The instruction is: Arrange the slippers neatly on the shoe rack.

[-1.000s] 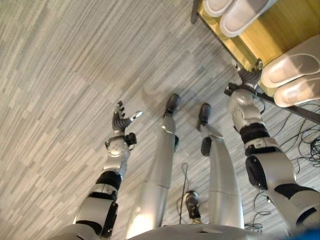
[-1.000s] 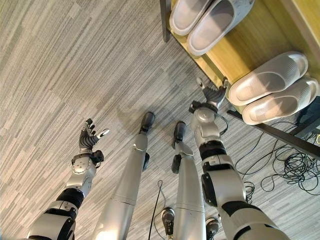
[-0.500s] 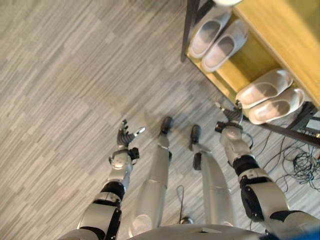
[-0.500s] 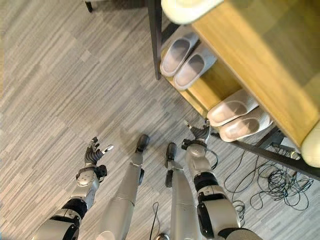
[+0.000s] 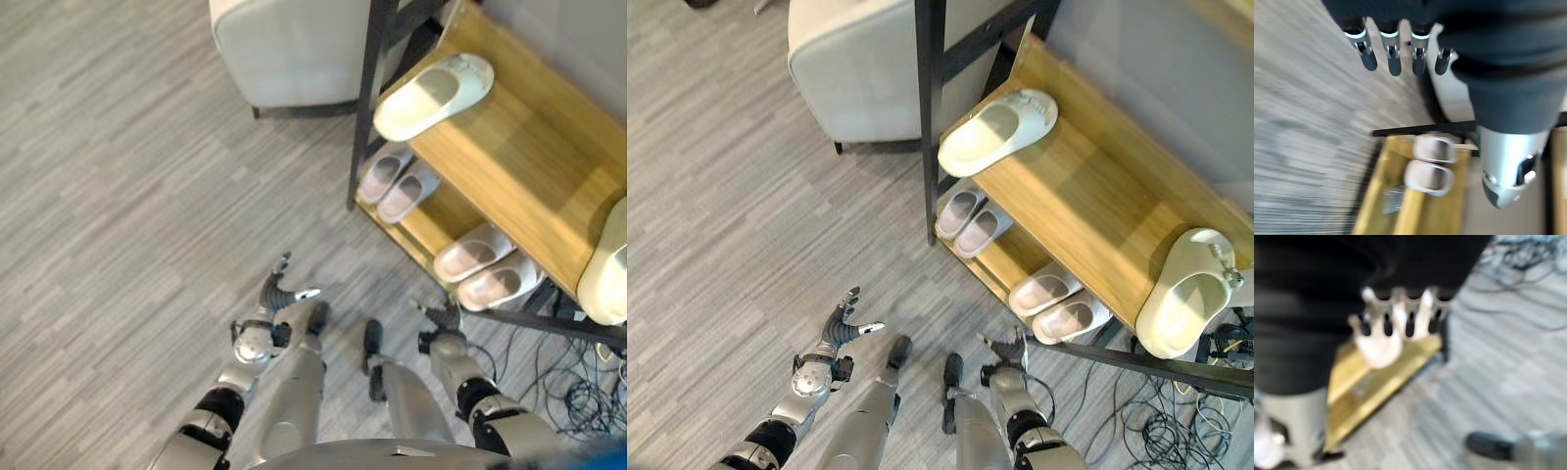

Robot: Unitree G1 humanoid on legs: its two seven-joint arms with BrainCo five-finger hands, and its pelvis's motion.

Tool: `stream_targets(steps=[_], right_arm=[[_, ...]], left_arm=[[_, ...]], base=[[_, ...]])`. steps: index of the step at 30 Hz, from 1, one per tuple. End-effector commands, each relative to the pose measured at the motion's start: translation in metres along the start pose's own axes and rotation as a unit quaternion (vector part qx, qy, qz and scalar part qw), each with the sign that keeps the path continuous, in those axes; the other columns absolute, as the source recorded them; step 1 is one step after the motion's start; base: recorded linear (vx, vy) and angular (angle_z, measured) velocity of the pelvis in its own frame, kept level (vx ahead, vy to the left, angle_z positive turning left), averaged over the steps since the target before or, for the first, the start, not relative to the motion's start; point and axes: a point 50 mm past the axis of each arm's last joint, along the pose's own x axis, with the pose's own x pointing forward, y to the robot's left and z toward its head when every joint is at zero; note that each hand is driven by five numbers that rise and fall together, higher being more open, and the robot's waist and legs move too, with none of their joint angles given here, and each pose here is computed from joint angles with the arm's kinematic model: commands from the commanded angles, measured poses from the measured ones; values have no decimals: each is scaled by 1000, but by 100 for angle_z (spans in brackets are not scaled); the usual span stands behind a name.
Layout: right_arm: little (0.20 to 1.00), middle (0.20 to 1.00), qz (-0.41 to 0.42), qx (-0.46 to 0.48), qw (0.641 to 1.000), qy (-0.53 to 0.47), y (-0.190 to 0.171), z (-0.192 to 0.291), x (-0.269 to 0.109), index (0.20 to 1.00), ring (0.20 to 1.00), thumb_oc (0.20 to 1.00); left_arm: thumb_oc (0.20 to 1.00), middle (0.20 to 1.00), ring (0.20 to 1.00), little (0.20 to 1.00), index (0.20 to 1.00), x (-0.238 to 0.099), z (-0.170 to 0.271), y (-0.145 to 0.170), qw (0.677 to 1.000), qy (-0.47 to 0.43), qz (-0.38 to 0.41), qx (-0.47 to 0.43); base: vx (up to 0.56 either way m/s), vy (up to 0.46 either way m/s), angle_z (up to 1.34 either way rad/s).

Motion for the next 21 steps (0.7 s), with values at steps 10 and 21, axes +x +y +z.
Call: stream_targets(steps=[10, 21], right_arm=[[1000, 1000, -5, -47, 995, 93, -27, -75, -14, 1000, 1000, 1000], [1000, 1000, 11, -86, 985, 150, -35, -114, -31, 1000, 1000, 1000]], left_arm=[[1000, 1000, 1000, 1000, 1000, 2, 61, -86, 979, -102, -174, 27], [1000, 1000, 1000, 1000, 1000, 15, 87, -97, 974, -123, -181, 57]], base=[[66, -5, -4], [62, -15, -7]])
